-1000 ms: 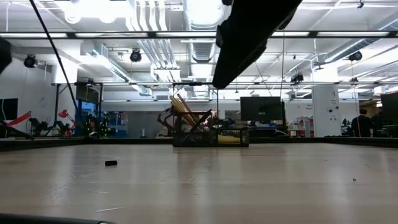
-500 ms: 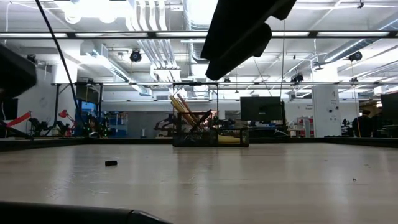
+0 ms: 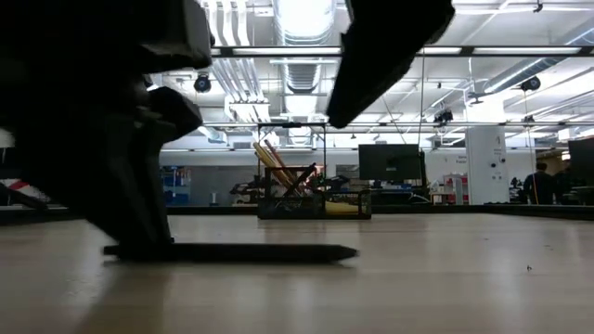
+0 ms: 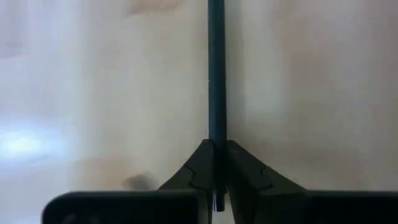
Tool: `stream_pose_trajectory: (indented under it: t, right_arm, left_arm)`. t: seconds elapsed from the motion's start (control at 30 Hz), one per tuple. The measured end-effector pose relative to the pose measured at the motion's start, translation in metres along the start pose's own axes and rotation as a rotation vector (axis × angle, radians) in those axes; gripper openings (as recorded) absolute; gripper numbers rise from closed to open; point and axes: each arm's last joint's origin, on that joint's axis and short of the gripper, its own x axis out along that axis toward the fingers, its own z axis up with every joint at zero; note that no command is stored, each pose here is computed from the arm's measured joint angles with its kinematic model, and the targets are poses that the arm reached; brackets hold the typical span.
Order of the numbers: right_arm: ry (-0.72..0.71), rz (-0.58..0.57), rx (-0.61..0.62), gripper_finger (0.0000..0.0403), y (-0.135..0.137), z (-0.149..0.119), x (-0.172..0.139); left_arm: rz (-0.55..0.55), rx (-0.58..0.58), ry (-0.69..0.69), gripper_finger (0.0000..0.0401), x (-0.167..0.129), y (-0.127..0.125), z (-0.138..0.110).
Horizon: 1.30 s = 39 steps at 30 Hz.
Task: Pick and place office supplies into organizer
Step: Put the black pen into the desk organizer
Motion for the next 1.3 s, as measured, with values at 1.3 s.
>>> stream_pose_trajectory:
  t: [1.3]
  right_arm:
    - [-0.025,-0.537,0.260,0.0219,-0.037,-0.051,-0.030]
  left_arm:
    - [0.804,0.916,0.743,0.0000,-0.104,0.352,0.081]
